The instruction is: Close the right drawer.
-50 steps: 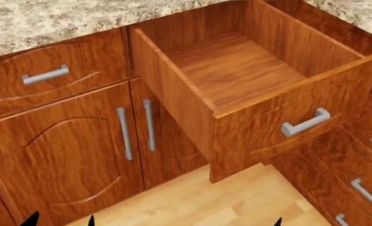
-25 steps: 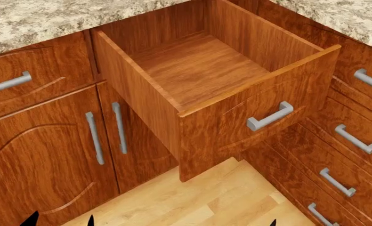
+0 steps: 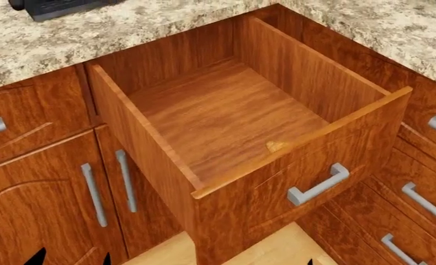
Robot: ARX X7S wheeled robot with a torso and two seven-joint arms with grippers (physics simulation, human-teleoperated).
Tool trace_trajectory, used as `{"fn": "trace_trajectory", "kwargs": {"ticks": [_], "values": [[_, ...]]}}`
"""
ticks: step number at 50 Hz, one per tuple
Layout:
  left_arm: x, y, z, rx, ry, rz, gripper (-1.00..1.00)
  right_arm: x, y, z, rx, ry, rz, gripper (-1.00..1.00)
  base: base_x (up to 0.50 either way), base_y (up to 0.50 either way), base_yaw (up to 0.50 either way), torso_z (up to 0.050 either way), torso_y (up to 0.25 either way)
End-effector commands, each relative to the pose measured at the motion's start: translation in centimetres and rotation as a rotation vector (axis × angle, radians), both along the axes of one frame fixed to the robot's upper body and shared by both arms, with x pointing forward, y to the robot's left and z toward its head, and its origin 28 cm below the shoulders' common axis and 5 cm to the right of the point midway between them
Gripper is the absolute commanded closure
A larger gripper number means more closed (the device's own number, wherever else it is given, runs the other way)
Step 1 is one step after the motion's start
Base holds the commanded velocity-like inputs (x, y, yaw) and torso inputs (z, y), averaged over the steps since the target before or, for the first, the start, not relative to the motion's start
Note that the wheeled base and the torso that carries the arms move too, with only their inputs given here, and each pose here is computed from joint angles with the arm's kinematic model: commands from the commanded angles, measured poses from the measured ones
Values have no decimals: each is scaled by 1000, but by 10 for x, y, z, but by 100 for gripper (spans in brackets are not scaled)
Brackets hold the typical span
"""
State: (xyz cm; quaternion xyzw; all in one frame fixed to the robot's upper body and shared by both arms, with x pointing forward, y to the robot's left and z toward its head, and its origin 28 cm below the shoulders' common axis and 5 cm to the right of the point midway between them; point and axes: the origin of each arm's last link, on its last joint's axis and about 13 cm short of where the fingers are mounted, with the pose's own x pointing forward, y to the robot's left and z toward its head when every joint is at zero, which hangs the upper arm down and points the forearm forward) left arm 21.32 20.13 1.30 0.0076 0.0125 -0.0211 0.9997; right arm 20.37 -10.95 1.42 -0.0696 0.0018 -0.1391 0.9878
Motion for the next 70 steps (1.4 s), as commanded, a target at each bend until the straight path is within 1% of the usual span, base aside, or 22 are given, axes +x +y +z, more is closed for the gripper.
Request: {"fn": "trace_trajectory", "kwargs": {"ticks": [1,3,6,8,10,13,15,18,19,21,23,28,32,36,39,44,49,51,54,56,62,70], "values": [[-1,0,0,-1,-1,1,-100,0,1,3,-41,5,42,-100,0,0,0,0,0],[-1,-1,2,-6,-14,-7,-100,0,0,5,-10,-3,50,-100,0,0,0,0,0],[-1,-3,2,-24,27,-15,-100,0,-1,14,1,-16,87,-100,0,0,0,0,0],[4,-2,13,-44,49,-3,-100,2,-3,26,32,-18,170,-100,0,0,0,0,0],[9,1,22,-36,42,-6,-100,1,-7,38,0,-17,179,-100,0,0,0,0,0],[15,7,42,-41,29,-22,-100,-3,-11,59,3,-40,212,-100,0,0,0,0,0],[17,9,59,-3,-1,-54,-100,-7,-15,74,-8,-51,230,-100,0,0,0,0,0],[18,11,88,-25,-4,-92,-100,-12,-22,96,-11,-77,253,-100,0,0,0,0,0],[17,14,94,-42,-8,-103,-100,-13,-23,100,-14,-83,253,-100,0,0,0,0,0],[16,17,105,-28,-8,-121,-100,-15,-26,110,-28,-92,257,-100,0,0,0,0,0],[16,17,117,-43,-8,-137,-100,-17,-30,122,-38,-108,260,-100,0,0,0,0,0],[17,26,137,-18,-23,-153,-100,-25,-39,147,-53,-123,282,-100,0,0,0,0,0],[18,32,151,-15,-45,-154,-100,-26,-44,157,-60,-128,293,-100,0,0,0,0,0],[23,36,157,-22,-51,-142,-100,-27,-47,168,-77,-122,311,-100,0,0,0,0,0],[22,38,163,-17,-57,-147,-100,-27,-50,177,-58,-139,315,-100,0,0,0,0,0],[22,42,180,3,-83,-157,-100,-26,-52,197,-103,-152,318,-100,0,0,0,0,0],[25,48,189,-3,-91,-142,-100,-24,-55,203,-98,-161,318,-100,0,0,0,0,0],[27,49,192,13,-97,-129,-100,-23,-57,204,-107,-150,305,-100,0,0,0,0,0],[29,52,195,26,-97,-128,-100,-25,-61,204,-80,-144,286,-100,0,0,0,0,0],[31,52,198,31,-101,-127,-100,-27,-63,202,-95,-122,267,-100,0,0,0,0,0],[36,55,201,30,-101,-120,-100,-41,-73,207,-88,-142,206,-100,0,0,0,0,0],[36,59,203,31,-106,-109,-100,-46,-74,207,-118,-151,169,-100,0,0,0,0,0]]}}
